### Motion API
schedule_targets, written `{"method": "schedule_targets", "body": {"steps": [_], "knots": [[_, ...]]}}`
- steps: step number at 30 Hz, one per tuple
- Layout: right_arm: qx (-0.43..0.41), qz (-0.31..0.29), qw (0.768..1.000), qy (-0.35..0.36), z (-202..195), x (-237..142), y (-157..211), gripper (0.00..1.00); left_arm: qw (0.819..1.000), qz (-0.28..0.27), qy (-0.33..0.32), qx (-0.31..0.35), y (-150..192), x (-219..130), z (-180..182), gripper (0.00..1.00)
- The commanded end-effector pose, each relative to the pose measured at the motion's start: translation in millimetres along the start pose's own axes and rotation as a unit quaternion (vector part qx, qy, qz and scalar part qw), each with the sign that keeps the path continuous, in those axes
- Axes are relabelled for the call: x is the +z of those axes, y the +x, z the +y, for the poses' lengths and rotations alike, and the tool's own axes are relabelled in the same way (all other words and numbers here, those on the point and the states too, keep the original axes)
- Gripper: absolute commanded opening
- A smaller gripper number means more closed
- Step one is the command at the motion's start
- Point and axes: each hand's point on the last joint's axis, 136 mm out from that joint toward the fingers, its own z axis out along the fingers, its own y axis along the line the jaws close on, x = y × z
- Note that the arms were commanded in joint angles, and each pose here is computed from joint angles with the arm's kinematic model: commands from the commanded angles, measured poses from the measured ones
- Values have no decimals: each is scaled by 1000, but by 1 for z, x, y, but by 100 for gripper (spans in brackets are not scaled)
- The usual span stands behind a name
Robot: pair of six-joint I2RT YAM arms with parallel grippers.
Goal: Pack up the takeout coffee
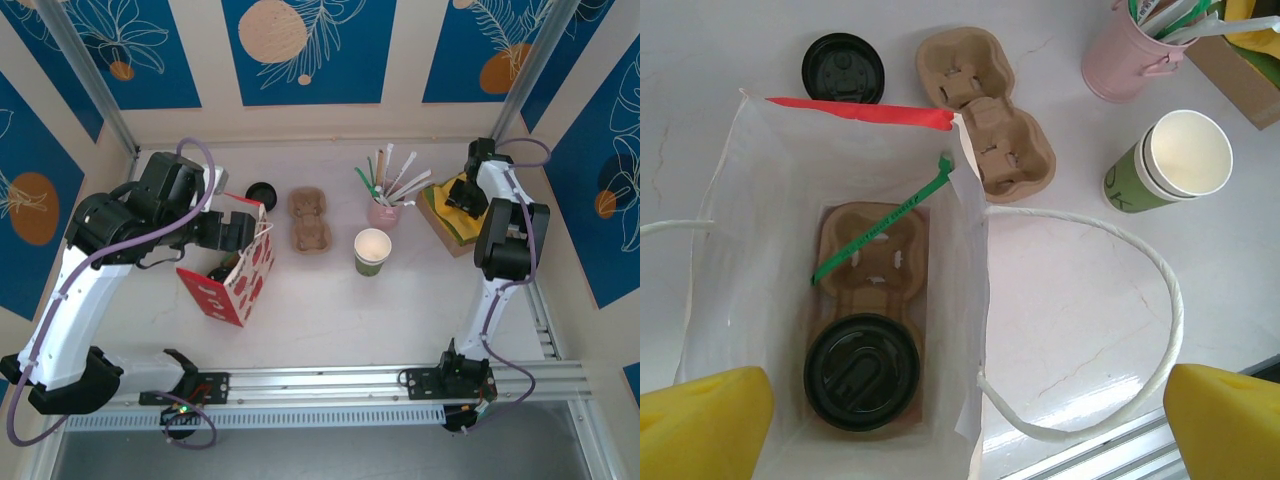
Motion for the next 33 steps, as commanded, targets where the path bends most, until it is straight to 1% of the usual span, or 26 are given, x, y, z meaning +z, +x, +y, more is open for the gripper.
{"method": "schedule_targets", "body": {"steps": [1,3,9,11,15,18,26,30,33], "knots": [[1,-5,1000,-13,-1,-19,3,42,1000,-1,-7,10,2,-1,5,100],[-1,-10,1000,-15,0,-24,3,38,1000,0,-7,11,3,-1,5,100],[1,-25,999,-21,1,-38,-1,7,1000,-3,-7,11,3,-1,5,100],[2,-27,999,-23,1,-41,-1,1,1000,-3,-9,11,3,-1,6,100],[7,-33,999,-28,3,-52,-1,0,1000,-3,-14,12,3,-1,8,100],[9,-49,998,-39,6,-70,0,0,1000,-12,-21,11,0,-3,10,100],[9,-107,989,-107,26,-139,8,0,999,-36,-39,5,-10,-6,16,100],[-6,-139,979,-149,43,-180,15,0,998,-44,-43,-3,-14,-5,17,100],[-19,-161,967,-196,60,-215,23,0,997,-52,-50,-10,-17,-7,19,100]]}}
